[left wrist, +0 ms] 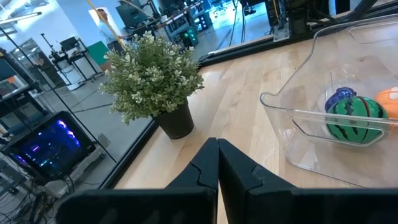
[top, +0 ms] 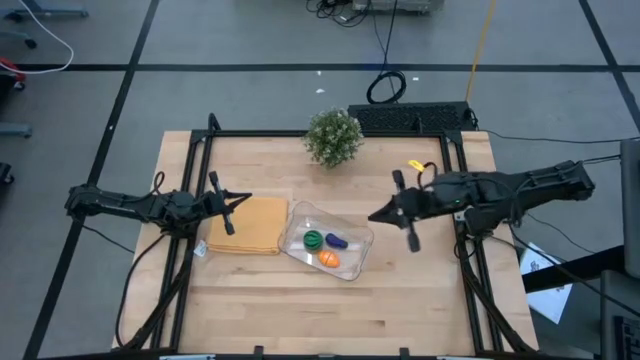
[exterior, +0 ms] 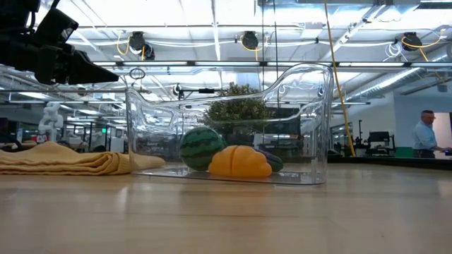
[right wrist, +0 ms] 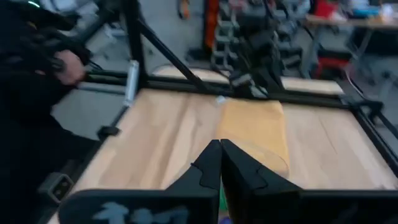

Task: Pick and placing Produce into tupperware
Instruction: Return to Home Position

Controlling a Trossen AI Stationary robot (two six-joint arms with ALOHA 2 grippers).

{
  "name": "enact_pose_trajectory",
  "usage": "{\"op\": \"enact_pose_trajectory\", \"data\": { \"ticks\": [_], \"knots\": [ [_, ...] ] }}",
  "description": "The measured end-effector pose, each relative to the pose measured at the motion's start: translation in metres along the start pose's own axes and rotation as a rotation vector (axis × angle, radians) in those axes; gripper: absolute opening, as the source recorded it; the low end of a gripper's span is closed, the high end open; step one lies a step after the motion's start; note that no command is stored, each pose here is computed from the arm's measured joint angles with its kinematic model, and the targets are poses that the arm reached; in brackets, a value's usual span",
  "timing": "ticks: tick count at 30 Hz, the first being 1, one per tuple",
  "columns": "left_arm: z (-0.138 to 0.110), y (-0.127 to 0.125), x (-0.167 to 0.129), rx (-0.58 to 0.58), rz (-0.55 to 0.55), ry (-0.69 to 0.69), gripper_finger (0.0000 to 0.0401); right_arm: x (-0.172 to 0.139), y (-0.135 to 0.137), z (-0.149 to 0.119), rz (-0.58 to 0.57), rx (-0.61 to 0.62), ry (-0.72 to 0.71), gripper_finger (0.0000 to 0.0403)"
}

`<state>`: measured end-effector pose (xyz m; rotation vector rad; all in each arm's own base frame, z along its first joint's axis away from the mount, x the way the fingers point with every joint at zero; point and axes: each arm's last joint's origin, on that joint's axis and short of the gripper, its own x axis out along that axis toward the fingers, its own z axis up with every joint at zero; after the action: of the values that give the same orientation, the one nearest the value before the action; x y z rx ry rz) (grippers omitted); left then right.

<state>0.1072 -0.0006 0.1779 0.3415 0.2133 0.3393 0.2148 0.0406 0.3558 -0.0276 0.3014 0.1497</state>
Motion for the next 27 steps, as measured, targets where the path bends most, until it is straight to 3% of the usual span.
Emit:
{"op": "enact_pose_trajectory", "data": {
  "ticks": [10, 16, 27],
  "knots": [
    [0.000, 0.000, 0.000, 0.000, 0.000, 0.000, 0.0003, -0.034, -0.003, -0.029, 0.000, 0.022, -0.193, 0.0002],
    [0.000, 0.000, 0.000, 0.000, 0.000, 0.000, 0.0003, -0.035, -0.006, -0.038, -0.102, 0.024, -0.184, 0.0002],
    [0.000, 0.000, 0.000, 0.000, -0.001, 0.000, 0.0003, -0.053, -0.005, -0.038, -0.056, -0.101, -0.203, 0.0002]
  ]
}}
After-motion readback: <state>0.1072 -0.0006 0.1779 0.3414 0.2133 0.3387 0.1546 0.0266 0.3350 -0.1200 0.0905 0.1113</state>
